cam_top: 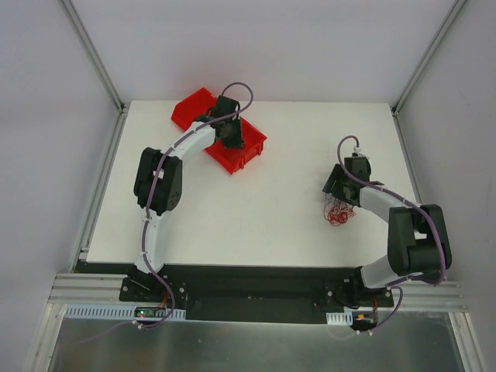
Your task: Untangle the cables
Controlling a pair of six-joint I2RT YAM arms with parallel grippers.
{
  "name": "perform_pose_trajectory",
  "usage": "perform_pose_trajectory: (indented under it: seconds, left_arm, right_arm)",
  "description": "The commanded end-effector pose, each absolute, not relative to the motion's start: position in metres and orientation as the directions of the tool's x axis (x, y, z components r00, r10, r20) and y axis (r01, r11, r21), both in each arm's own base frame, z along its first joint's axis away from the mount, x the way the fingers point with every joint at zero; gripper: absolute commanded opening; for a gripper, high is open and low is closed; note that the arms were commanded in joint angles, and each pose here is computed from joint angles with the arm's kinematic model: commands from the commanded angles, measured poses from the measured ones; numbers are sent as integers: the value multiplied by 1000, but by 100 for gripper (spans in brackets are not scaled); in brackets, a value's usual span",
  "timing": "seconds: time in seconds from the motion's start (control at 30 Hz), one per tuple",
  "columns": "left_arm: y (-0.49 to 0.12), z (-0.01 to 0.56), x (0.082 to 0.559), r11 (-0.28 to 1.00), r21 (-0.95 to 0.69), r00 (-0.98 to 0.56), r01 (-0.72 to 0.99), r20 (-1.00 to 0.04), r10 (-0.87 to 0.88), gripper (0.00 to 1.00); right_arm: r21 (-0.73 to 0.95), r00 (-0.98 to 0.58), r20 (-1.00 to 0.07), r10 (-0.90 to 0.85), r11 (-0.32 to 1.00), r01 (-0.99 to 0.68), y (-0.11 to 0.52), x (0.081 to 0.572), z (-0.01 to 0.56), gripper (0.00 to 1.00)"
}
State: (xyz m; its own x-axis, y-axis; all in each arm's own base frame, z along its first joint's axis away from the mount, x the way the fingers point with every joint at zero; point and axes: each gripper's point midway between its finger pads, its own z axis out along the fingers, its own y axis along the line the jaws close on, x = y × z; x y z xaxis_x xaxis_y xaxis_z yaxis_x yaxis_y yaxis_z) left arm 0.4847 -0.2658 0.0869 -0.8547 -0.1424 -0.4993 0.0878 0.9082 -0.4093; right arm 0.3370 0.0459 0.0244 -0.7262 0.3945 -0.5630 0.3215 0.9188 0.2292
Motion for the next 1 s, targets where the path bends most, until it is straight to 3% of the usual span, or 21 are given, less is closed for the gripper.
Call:
perform_pose_trajectory:
  seconds: [0.0, 0.1, 0.17, 0.67, 0.83, 0.97]
  left_arm:
    - [-258, 90, 485, 909, -407, -855, 93, -501, -137, 0]
    - [-255, 91, 482, 913, -393, -856, 111, -504, -112, 1]
    - [-254, 94, 481, 915, -384, -854, 124, -510, -99, 7]
    - [-238, 156, 484, 930, -310, -767, 197, -639, -50, 64]
    - [-230, 172, 482, 935, -289, -745, 204, -665, -43, 72]
    - [-247, 192, 460, 888, -377, -755, 261, -654, -55, 78]
  right_arm:
    - [224, -761, -525, 381, 925, 308, 52, 332, 19, 69]
    - [224, -760, -525, 383, 924, 310, 51, 332, 20, 69]
    - [223, -760, -526, 382, 924, 310, 51, 332, 20, 69]
    - [223, -761, -526, 379, 925, 307, 52, 332, 20, 69]
    - [224, -761, -525, 381, 925, 308, 52, 332, 20, 69]
    - [225, -763, -525, 378, 926, 304, 52, 332, 20, 69]
